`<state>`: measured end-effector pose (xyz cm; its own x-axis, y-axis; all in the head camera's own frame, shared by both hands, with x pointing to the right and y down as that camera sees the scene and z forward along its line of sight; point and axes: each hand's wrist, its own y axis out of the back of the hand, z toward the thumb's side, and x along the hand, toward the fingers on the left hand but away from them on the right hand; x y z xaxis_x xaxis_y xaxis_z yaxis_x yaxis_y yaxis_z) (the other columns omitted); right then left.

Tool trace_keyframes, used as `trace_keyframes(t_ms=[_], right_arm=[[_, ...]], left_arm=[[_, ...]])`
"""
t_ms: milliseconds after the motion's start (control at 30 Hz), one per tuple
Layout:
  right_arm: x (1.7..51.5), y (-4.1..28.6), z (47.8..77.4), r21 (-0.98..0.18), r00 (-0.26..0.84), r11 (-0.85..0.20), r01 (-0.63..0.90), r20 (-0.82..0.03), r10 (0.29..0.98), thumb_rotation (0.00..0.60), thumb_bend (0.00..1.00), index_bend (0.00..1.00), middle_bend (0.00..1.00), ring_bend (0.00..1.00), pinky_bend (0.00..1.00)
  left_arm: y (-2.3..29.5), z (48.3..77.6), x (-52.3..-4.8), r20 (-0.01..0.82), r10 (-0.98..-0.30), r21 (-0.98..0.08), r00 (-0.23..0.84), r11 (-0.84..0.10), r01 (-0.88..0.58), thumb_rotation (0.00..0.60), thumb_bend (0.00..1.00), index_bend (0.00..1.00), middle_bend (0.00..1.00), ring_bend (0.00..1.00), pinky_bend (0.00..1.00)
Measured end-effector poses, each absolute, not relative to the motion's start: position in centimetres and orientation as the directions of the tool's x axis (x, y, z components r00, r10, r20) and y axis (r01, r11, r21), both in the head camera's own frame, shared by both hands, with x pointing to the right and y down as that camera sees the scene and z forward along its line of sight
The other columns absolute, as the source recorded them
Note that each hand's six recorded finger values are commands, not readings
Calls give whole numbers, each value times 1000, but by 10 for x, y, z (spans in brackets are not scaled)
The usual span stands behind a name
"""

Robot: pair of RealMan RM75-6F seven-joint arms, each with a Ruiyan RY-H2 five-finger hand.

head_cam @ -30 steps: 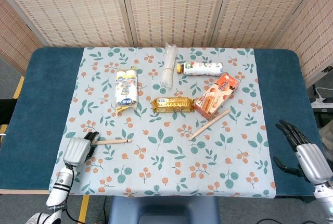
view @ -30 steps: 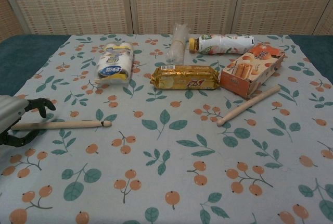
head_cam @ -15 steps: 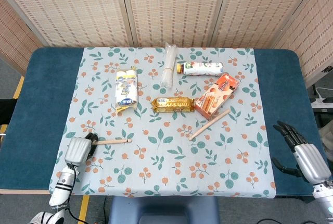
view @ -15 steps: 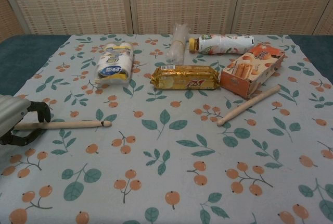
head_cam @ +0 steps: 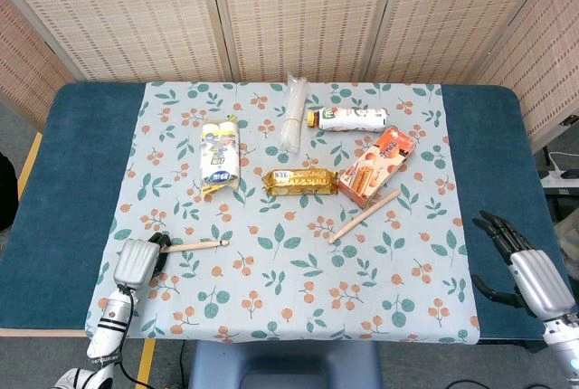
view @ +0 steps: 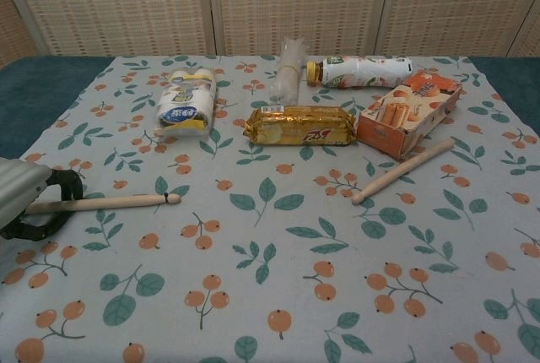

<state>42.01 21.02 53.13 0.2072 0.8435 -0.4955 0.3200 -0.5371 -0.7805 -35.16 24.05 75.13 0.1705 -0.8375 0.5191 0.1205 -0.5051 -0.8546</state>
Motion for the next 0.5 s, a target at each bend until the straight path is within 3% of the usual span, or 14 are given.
trace_keyframes(t_ms=[333, 500], right_arm=[[420, 210, 531, -779, 207, -538, 322, -497, 843, 600, 248, 97, 0, 0, 173], [420, 210, 531, -778, 206, -540, 322, -499, 842, 600, 248, 97, 0, 0, 173]], left_arm=[[243, 754, -353, 512, -845, -857, 152, -491, 156, 600, 493, 708, 674, 988, 1000], [244, 752, -353, 506, -848, -861, 158, -485, 151, 600, 493, 742, 737, 996, 1000]])
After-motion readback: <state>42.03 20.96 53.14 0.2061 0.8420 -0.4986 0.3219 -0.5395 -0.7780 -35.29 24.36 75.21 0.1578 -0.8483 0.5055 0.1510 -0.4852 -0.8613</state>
